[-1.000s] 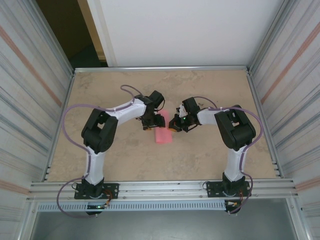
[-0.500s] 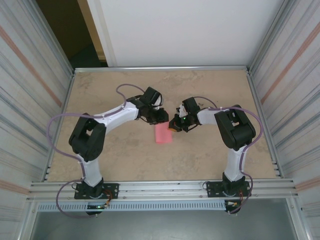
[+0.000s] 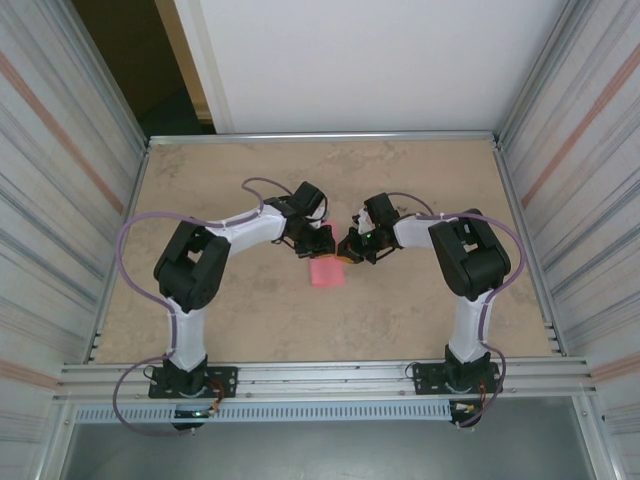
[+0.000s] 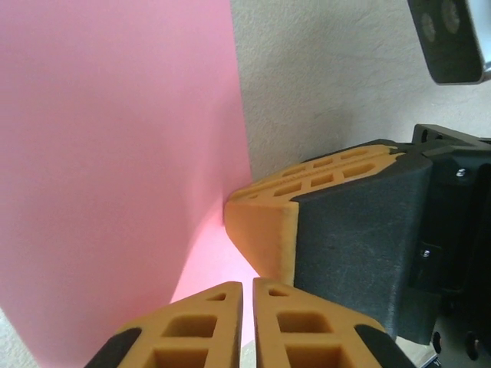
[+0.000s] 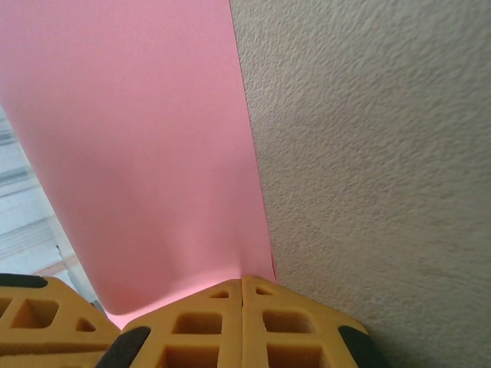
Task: Fold a paper plane with a square sheet of paper (pick it up from the middle)
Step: First fold the square sheet of paper in half at the center of the table.
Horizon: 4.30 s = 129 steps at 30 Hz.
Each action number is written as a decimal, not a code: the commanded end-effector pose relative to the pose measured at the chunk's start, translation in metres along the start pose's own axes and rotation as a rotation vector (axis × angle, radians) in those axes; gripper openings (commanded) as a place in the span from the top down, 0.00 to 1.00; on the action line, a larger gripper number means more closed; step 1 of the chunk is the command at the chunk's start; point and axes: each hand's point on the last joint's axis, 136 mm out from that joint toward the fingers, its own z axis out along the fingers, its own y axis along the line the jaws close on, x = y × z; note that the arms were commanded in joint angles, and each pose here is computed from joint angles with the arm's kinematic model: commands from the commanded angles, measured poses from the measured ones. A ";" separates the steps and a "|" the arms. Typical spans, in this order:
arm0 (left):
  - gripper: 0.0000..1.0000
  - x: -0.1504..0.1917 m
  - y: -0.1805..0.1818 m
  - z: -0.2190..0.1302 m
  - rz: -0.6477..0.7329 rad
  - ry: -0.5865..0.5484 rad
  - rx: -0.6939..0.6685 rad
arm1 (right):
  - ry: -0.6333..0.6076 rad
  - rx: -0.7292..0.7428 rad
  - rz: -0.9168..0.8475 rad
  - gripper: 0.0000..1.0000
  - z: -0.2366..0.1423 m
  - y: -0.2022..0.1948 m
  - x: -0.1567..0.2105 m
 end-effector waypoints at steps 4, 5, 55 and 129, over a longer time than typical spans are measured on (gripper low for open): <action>0.87 0.007 0.021 0.012 -0.024 0.052 -0.001 | 0.088 0.314 0.147 1.00 0.021 -0.093 0.038; 0.87 0.006 0.024 0.013 -0.027 0.051 0.003 | 0.091 0.318 0.147 1.00 0.021 -0.093 0.039; 0.86 -0.018 0.041 0.010 -0.039 -0.039 0.244 | 0.128 0.476 0.156 1.00 0.015 -0.128 0.046; 0.86 -0.093 0.100 0.009 -0.145 -0.184 0.227 | 0.166 0.603 0.174 1.00 0.015 -0.168 0.059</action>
